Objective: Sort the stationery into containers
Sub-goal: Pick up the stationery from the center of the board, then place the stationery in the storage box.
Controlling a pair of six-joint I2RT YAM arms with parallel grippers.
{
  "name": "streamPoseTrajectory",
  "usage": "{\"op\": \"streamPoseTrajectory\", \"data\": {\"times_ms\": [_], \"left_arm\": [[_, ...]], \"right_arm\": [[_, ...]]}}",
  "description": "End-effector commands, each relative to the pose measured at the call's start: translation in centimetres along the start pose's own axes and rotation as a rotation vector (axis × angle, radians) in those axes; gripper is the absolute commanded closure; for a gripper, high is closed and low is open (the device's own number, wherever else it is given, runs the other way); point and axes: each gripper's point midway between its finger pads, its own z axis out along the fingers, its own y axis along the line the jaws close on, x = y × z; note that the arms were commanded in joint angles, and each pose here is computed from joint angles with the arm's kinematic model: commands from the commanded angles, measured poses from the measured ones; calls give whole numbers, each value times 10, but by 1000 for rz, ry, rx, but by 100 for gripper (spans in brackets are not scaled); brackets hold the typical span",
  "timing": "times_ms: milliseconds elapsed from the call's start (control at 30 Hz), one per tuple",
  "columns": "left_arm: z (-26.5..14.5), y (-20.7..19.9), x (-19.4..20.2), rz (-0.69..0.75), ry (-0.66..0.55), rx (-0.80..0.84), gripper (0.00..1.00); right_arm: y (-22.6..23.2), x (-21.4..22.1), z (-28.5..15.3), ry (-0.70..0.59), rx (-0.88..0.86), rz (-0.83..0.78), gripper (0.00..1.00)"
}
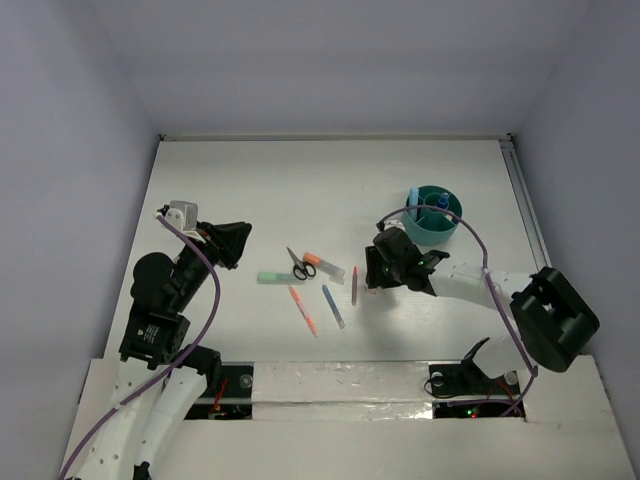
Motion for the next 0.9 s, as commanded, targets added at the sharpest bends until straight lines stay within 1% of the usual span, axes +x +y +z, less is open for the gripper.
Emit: {"op": "streamPoseTrajectory", "data": {"times_ms": [0, 33, 67, 100, 133, 167, 200, 267, 367, 400, 433, 467, 500, 533, 567, 600, 667, 700, 767, 800, 833, 867], "left_arm": [[0, -8, -7, 10, -29, 38, 87], [0, -8, -7, 9, -29, 39, 87], [0, -8, -7, 10, -30, 40, 87], [0, -8, -7, 9, -30, 40, 87], [0, -8, -8, 10, -30, 40, 87], [0, -8, -7, 9, -28, 41, 87], [1, -9, -7, 8, -29, 43, 87], [1, -9, -8, 10, -31, 45, 87], [0, -9, -7, 9, -29, 45, 87], [1, -9, -6, 9, -27, 44, 87], [0, -9, -6, 9, -26, 45, 87], [0, -9, -7, 9, -28, 44, 87], [1, -9, -6, 7, -27, 44, 87], [0, -9, -7, 8, -29, 45, 87], [1, -9, -6, 9, -28, 46, 87], [0, -10, -7, 8, -30, 48, 87], [0, -10, -7, 8, -29, 50, 87], [0, -10, -7, 8, -28, 51, 87], [0, -11, -7, 10, -29, 54, 87], [0, -11, -7, 10, -29, 53, 87], [0, -10, -6, 11, -27, 51, 87], [0, -10, -7, 11, -28, 48, 87]], "right_arm": [[10, -22, 2, -62, -7, 36, 47], [8, -22, 2, -66, 5, 40, 51], [3, -23, 2, -76, 30, 41, 63], [1, -23, 1, -79, 41, 41, 70], [0, -28, -2, -95, 47, 42, 75], [-1, -32, -5, -108, 51, 43, 85], [-5, -36, -9, -122, 76, 41, 89], [-6, -53, -23, -184, 81, 39, 92], [-17, -95, -54, -335, 153, 41, 95], [-29, -109, -64, -389, 208, 54, 95], [-36, -124, -75, -432, 226, 59, 95], [-54, -139, -84, -473, 265, 97, 95], [-63, -157, -103, -545, 263, 132, 95], [-73, -168, -113, -584, 271, 142, 95], [-99, -179, -123, -626, 314, 197, 95], [-107, -192, -138, -689, 302, 230, 95], [-127, -205, -151, -758, 335, 271, 95], [-149, -208, -157, -781, 399, 307, 96], [-166, -212, -152, -791, 427, 352, 96], [-178, -219, -153, -817, 424, 377, 96], [-186, -217, -140, -783, 443, 384, 96], [-193, -222, -138, -794, 452, 392, 96]]}}
